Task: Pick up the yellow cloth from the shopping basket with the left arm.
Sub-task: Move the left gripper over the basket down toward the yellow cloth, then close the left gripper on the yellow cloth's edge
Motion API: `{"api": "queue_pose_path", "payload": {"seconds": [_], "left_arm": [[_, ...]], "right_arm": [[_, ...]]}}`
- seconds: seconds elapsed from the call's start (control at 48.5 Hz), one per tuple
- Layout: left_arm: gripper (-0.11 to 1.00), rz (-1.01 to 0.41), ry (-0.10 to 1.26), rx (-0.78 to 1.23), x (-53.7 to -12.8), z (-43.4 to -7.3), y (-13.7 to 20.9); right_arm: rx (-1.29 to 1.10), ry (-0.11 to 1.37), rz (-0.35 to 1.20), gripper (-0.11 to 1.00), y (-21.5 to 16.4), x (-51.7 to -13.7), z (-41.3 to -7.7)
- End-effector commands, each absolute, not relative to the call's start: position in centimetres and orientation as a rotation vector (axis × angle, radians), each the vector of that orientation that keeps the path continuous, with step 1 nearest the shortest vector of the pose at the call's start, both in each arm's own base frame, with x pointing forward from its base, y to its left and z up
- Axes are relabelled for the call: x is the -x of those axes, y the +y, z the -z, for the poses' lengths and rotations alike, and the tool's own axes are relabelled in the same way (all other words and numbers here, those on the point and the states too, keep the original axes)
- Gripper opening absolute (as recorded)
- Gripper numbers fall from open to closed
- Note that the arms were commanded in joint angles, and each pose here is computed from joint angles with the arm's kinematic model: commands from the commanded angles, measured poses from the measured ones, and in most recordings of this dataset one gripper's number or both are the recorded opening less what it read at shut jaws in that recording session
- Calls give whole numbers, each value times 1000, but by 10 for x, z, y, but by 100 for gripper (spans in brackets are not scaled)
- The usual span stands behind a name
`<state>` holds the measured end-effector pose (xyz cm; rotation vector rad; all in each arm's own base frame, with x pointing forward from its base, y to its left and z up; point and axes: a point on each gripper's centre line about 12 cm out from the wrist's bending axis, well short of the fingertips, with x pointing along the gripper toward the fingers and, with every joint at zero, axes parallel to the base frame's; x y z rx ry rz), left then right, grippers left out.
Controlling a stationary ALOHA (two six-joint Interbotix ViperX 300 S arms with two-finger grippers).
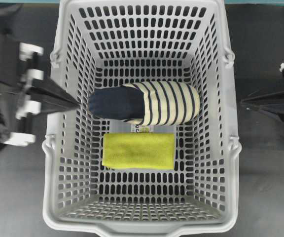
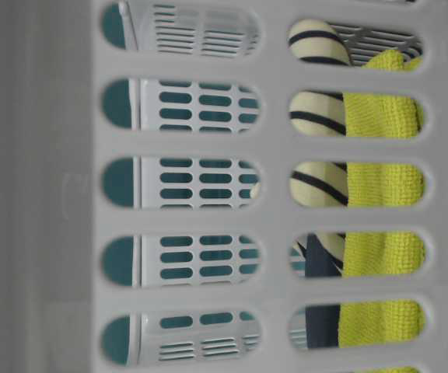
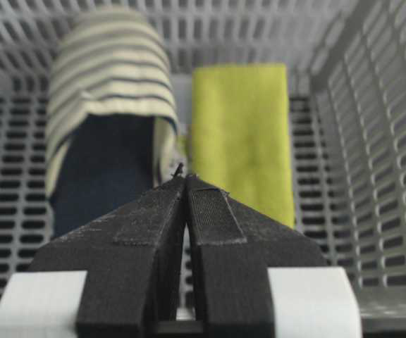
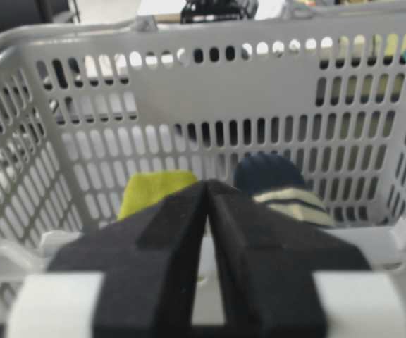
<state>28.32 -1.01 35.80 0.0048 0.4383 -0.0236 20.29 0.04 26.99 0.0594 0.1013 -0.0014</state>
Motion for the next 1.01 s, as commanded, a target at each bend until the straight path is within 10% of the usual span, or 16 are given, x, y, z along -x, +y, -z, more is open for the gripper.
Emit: {"api": "queue_pose_path", "payload": {"seconds": [0.0,0.268,0.536,0.989], "left_arm": [[0,36,473,-11,-300,-369,-16],[15,42,637,-17,-345,-356,-23],[88,69,740,-23,-396,-333,-41],[88,75,1005,-31,-440,-240,-62]], "right_arm": [[-61,86,0,11,1,-206,-278],[-62,81,0,79,1,-206,-279],[-67,72,8,77,-1,-204,-281],[-69,58,12,77,-2,-200,-284]]}}
